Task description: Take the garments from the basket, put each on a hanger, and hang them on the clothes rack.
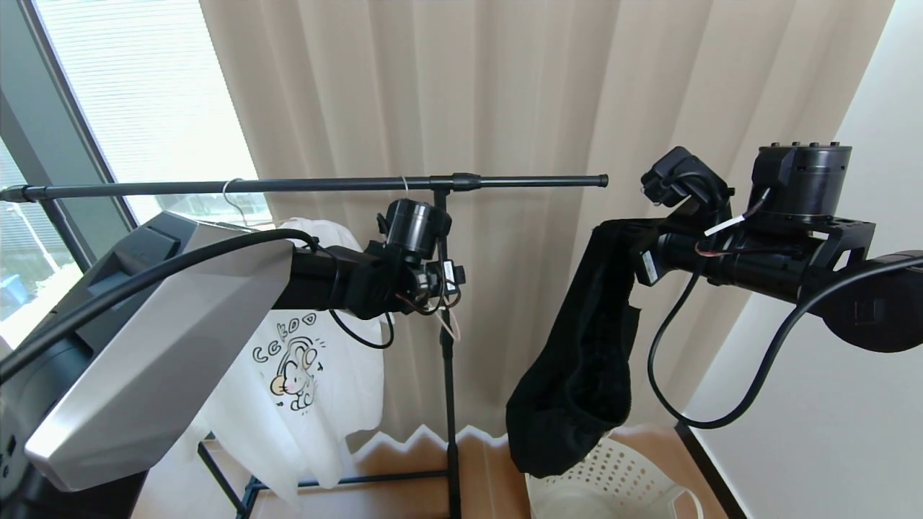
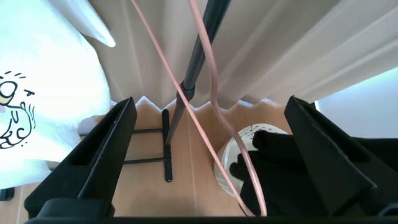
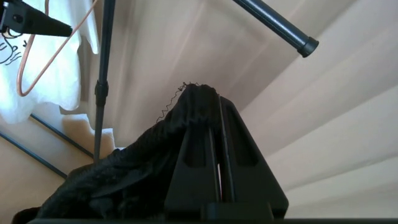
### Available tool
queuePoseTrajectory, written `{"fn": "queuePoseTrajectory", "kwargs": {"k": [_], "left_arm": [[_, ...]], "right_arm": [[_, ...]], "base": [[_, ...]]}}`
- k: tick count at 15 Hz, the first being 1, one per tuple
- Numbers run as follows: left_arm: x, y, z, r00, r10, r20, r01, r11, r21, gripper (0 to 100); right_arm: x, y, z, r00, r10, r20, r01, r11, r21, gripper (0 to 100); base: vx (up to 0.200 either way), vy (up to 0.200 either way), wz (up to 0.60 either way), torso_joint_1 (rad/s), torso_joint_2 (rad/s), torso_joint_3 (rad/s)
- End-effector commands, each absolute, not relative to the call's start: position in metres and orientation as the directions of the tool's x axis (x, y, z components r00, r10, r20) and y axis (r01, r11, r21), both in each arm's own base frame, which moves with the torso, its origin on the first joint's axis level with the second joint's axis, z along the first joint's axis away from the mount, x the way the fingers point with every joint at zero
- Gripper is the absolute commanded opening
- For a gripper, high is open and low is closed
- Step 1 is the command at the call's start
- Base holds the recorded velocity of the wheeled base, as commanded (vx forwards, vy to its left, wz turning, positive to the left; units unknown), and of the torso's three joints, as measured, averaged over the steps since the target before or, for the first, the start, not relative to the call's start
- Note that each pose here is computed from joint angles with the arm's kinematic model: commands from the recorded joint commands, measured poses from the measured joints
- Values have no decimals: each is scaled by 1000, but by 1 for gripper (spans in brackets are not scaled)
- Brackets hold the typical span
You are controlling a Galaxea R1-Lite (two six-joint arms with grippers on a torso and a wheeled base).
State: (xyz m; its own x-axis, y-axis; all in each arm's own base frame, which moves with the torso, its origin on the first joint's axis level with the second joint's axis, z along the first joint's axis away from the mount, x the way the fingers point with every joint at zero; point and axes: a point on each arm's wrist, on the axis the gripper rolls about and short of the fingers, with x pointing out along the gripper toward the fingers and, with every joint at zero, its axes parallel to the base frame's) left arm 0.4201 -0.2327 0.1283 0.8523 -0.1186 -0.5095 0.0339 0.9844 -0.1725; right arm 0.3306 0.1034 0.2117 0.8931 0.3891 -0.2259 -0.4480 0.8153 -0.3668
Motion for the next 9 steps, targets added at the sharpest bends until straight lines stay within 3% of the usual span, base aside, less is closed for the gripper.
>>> {"fn": "queuePoseTrajectory", "kwargs": {"k": [1, 9], "left_arm": [[433, -236, 113, 856, -86, -510, 7, 988, -154, 100], [423, -200, 119, 825, 39, -564, -99, 992, -78, 100]], "right_arm": [[331, 104, 211, 893, 389, -228, -449, 815, -367, 0], [331, 104, 211, 893, 389, -227, -448, 815, -367, 0]], "base": [[0, 0, 0, 0, 0, 0], [0, 0, 0, 0, 0, 0]]}}
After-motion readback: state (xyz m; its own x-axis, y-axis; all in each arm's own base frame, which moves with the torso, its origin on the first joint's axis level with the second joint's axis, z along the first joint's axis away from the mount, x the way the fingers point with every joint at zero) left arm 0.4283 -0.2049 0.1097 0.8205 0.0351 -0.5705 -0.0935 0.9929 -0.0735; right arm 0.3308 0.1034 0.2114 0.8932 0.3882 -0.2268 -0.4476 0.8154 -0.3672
